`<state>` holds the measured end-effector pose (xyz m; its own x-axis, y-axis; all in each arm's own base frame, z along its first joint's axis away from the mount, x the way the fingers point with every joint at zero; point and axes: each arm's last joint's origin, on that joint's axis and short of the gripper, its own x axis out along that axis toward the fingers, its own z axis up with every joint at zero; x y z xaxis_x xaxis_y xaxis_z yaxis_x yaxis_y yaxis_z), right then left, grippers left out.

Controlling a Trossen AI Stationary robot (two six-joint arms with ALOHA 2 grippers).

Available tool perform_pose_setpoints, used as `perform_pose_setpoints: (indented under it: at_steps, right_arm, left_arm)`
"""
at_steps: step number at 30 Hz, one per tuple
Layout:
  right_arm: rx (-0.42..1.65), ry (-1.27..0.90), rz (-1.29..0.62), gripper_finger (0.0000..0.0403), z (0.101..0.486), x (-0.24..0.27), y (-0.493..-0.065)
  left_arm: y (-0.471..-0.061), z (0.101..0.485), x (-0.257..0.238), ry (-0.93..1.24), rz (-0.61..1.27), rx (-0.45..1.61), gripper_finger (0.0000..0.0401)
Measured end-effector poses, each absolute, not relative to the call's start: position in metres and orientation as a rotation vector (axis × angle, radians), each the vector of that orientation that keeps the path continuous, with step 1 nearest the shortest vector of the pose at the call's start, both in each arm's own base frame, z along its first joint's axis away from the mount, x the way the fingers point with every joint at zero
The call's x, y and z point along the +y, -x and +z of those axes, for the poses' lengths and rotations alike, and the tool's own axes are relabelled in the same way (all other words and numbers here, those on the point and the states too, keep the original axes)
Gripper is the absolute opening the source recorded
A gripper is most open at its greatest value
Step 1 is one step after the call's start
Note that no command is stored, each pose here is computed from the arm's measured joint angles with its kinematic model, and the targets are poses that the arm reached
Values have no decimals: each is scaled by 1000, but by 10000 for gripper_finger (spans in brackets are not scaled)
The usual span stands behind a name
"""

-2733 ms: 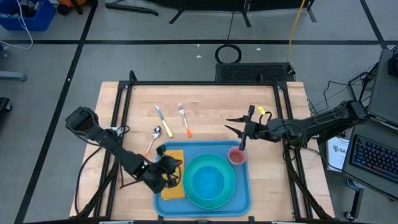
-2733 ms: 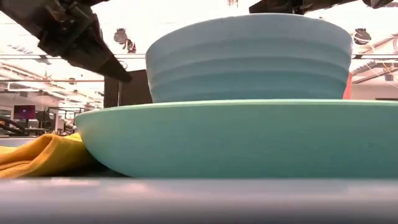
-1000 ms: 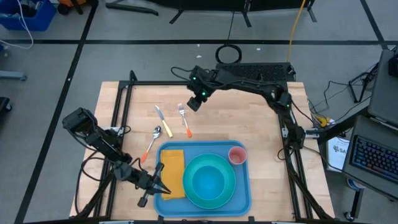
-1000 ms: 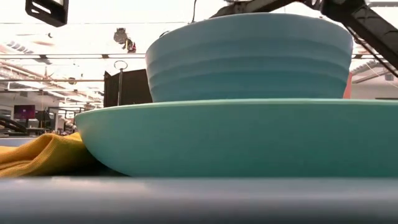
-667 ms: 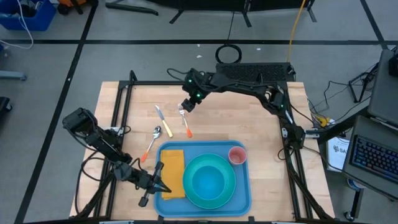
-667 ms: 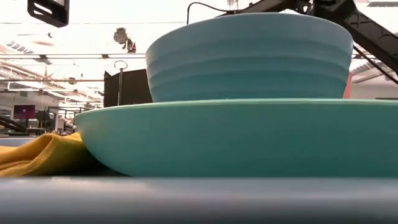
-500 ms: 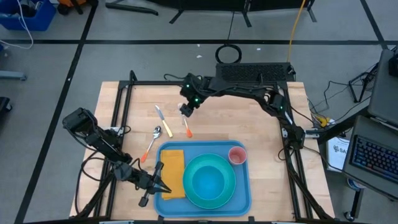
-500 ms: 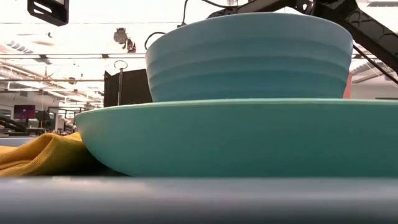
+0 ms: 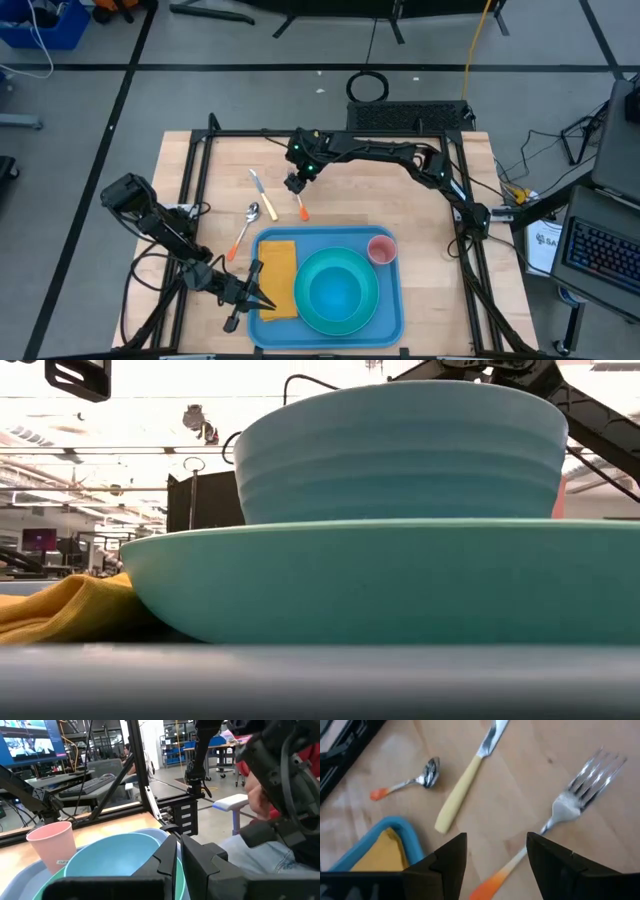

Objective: Set up tray
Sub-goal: Put the orange fork on the yellow napkin

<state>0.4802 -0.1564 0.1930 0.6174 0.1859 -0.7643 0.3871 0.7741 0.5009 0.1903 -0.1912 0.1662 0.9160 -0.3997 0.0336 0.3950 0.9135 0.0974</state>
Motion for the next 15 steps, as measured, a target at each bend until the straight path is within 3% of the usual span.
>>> perform_pose_setpoints:
  at_steps: [15]
  right_arm:
    - [965,-712,-155,196,175,-152,-483]
  left_arm:
    - [-191,166,-190,-147,-395,-62,31]
